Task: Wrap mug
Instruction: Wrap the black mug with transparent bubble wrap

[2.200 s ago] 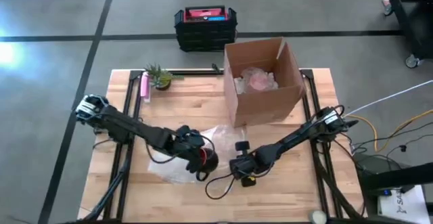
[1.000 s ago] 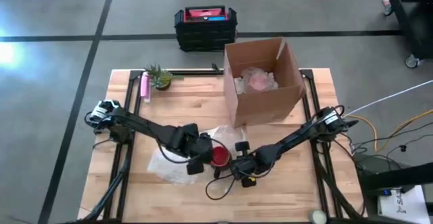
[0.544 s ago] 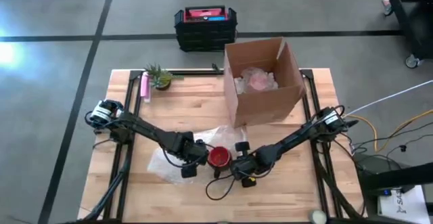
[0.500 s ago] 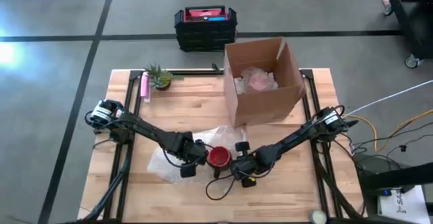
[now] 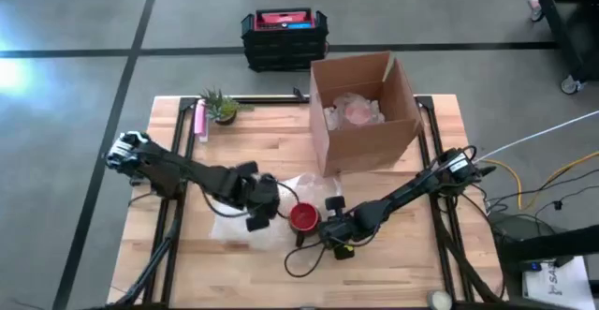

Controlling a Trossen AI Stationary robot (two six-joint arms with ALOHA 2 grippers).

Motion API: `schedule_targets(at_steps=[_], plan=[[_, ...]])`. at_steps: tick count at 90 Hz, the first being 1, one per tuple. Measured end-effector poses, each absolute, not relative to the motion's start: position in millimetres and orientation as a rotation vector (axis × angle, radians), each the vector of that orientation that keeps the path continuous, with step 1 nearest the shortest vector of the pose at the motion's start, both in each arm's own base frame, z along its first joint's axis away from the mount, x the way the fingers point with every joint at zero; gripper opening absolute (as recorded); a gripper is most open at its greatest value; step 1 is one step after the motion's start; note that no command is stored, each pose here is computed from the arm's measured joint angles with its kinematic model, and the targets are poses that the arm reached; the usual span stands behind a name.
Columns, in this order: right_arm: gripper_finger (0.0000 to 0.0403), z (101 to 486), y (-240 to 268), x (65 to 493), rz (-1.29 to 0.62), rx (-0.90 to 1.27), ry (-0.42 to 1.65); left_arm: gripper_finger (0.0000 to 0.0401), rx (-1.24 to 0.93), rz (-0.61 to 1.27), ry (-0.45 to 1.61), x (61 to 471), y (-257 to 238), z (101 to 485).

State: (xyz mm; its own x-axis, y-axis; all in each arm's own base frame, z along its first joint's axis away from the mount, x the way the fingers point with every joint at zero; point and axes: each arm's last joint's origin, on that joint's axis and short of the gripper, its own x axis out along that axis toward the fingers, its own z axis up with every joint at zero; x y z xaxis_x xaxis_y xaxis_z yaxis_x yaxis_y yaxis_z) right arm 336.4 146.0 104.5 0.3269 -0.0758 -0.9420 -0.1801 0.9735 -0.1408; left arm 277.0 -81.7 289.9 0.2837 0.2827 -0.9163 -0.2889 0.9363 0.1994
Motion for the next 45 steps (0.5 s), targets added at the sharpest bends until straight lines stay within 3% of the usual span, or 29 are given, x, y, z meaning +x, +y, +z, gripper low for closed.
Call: schedule_targets(at_steps=[20, 45], plan=[[0.0002, 105, 146, 336, 0.072, -0.234, 1.24, 0.0009, -0.076, 0.675, 1.112, 223, -58, 325], [0.0002, 105, 146, 337, 0.074, -0.232, 1.237, 0.0008, -0.266, 0.872, 1.034, 176, -40, 296]])
